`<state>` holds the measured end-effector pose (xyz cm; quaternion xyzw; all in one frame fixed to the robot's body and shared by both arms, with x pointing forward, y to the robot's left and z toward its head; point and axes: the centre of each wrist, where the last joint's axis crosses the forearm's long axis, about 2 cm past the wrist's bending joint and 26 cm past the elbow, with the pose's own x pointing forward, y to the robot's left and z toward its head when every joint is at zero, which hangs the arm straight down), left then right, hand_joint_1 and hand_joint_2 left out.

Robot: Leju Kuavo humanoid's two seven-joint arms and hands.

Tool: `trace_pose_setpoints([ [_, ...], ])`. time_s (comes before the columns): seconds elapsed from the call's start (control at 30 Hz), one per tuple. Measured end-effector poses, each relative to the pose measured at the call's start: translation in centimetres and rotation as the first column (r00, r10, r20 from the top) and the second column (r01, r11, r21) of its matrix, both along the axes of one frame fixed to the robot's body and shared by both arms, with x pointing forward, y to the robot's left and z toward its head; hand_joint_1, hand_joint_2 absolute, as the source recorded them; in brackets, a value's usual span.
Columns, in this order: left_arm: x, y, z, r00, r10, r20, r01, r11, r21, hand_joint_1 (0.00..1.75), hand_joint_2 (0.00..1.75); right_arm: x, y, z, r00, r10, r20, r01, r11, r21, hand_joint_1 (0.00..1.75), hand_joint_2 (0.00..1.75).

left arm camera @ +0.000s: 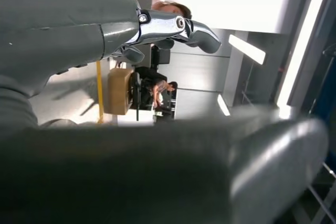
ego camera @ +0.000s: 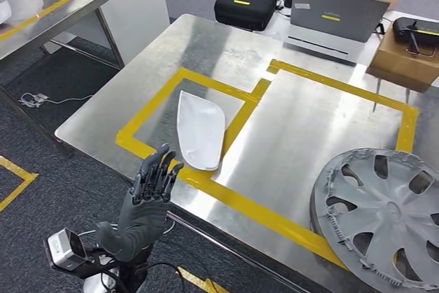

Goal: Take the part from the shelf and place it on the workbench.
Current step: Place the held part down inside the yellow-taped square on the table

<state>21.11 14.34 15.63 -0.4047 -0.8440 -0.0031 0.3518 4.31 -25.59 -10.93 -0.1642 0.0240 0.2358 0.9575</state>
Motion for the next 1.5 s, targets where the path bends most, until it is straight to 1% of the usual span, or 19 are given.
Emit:
trace_pose_setpoints([
  [0.13, -0.04, 0.1, -0.12, 1.0, -0.004, -0.013, 0.004, 1.0, 0.006, 0.0, 1.75, -0.03, -0.03, -0.01, 1.0, -0.003, 0.0, 0.003, 1.0, 0.002, 0.0, 0.0],
  [0.27, -0.01, 0.13, -0.12, 1.0, -0.006, -0.017, 0.006, 1.0, 0.009, 0.0, 0.0, -0.02, -0.03, 0.0, 1.0, -0.005, 0.003, 0.005, 1.0, 0.003, 0.0, 0.0],
  [0.47, -0.02, 0.15, -0.13, 1.0, 0.005, -0.019, -0.005, 1.0, 0.008, 0.0, 0.0, 0.01, -0.06, -0.01, 0.999, -0.005, 0.032, 0.004, 0.999, 0.035, 0.0, 0.0],
  [0.7, -0.24, 0.12, -0.33, 1.0, 0.012, 0.004, -0.012, 1.0, 0.004, 0.0, 0.0, -0.18, -0.2, -0.04, 1.0, 0.001, 0.007, -0.001, 1.0, 0.021, 0.0, 0.0],
  [0.83, -0.22, 0.15, -0.35, 1.0, 0.014, -0.015, -0.013, 1.0, 0.015, 0.0, 1.75, 0.0, -0.37, -0.03, 1.0, -0.001, 0.006, 0.001, 1.0, 0.014, 0.0, 0.0],
  [1.17, -0.17, 0.24, -0.62, 0.999, 0.026, -0.044, -0.025, 0.999, 0.029, 0.0, 1.75, 0.01, -0.38, -0.03, 1.0, -0.006, 0.003, 0.006, 1.0, 0.011, 0.0, 0.0],
  [1.5, -0.07, 0.26, -0.6, 0.998, 0.035, -0.048, -0.033, 0.999, 0.032, 0.0, 1.75, -0.06, -0.38, -0.04, 1.0, -0.007, 0.001, 0.007, 1.0, 0.011, 0.0, 0.0],
])
